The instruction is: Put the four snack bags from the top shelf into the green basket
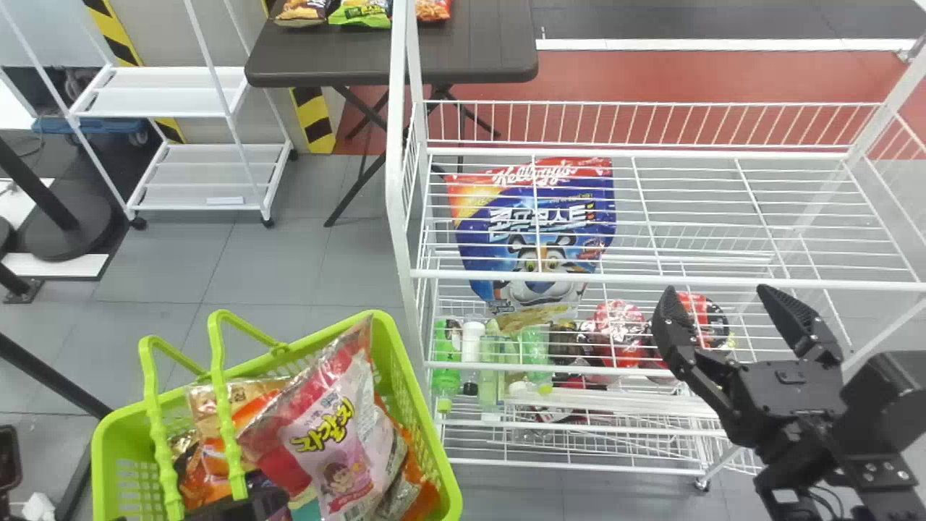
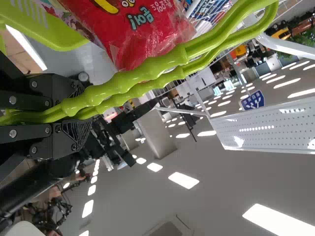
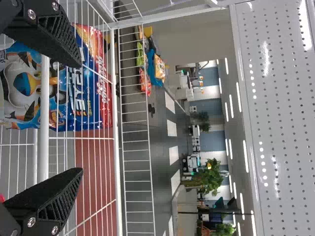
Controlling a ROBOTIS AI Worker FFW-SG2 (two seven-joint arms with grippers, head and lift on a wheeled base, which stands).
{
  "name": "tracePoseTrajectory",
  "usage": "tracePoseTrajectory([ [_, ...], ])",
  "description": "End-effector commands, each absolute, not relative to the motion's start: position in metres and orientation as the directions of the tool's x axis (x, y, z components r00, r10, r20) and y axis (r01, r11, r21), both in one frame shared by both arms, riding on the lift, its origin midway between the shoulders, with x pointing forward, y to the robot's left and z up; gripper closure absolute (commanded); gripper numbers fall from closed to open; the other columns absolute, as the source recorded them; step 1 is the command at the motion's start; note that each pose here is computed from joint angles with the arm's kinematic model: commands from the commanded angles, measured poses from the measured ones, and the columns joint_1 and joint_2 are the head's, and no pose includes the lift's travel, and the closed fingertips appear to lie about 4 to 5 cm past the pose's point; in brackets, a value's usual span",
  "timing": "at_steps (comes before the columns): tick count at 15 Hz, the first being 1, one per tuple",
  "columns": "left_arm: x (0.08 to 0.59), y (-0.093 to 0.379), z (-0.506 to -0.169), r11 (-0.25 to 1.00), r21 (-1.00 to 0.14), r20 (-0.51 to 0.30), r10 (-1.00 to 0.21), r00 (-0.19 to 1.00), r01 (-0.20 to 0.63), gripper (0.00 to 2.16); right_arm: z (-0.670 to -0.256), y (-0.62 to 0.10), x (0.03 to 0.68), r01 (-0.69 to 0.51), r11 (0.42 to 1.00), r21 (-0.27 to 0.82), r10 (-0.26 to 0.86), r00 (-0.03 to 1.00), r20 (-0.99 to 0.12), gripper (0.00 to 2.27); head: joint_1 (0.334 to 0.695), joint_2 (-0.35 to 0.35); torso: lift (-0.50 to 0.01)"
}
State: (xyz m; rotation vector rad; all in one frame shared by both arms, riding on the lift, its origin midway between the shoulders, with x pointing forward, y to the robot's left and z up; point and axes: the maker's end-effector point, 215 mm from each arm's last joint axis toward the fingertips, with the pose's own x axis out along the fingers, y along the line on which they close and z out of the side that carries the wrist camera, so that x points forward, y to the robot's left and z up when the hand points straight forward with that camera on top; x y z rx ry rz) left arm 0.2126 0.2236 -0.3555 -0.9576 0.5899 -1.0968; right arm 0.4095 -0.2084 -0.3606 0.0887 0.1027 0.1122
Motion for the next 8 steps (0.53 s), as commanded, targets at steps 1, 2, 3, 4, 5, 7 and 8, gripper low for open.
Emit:
tracePoseTrajectory([
  [1, 0.2116, 0.2232, -0.3535, 0.131, -0.871, 0.059, -0.929, 0.366, 0.473, 2.15, -0.3591, -0.2082, 0.4090, -0.108, 0.990, 0.094, 0.117, 0.989, -0.095, 0.06, 0.695, 0.030, 0.000],
  [2, 0.2117, 0.2230, -0.3530, 0.132, -0.870, 0.059, -0.929, 0.366, 0.475, 2.15, -0.3583, -0.2082, 0.4091, -0.108, 0.990, 0.094, 0.117, 0.989, -0.094, 0.06, 0.695, 0.029, 0.000],
  [3, 0.2118, 0.2236, -0.3530, 0.133, -0.870, 0.058, -0.928, 0.367, 0.475, 2.15, -0.3583, -0.2073, 0.4091, -0.109, 0.990, 0.095, 0.118, 0.989, -0.094, 0.06, 0.695, 0.029, 0.000],
  [4, 0.2118, 0.2236, -0.3530, 0.133, -0.870, 0.058, -0.928, 0.367, 0.475, 2.15, -0.3592, -0.2072, 0.4090, -0.109, 0.989, 0.095, 0.118, 0.988, -0.097, 0.06, 0.695, 0.029, 0.000],
  [5, 0.2118, 0.2241, -0.3529, 0.134, -0.870, 0.058, -0.928, 0.368, 0.475, 2.15, -0.3583, -0.2073, 0.4091, -0.109, 0.990, 0.095, 0.118, 0.989, -0.094, 0.06, 0.695, 0.030, 0.000],
  [7, 0.2119, 0.2238, -0.3533, 0.134, -0.869, 0.058, -0.928, 0.368, 0.476, 2.15, -0.3577, -0.2040, 0.4094, -0.114, 0.989, 0.098, 0.123, 0.988, -0.092, 0.07, 0.695, 0.032, 0.000],
  [8, 0.2118, 0.2238, -0.3540, 0.134, -0.870, 0.058, -0.928, 0.369, 0.474, 2.15, -0.3575, -0.2023, 0.4089, -0.117, 0.988, 0.100, 0.126, 0.988, -0.092, 0.07, 0.695, 0.034, 0.000],
])
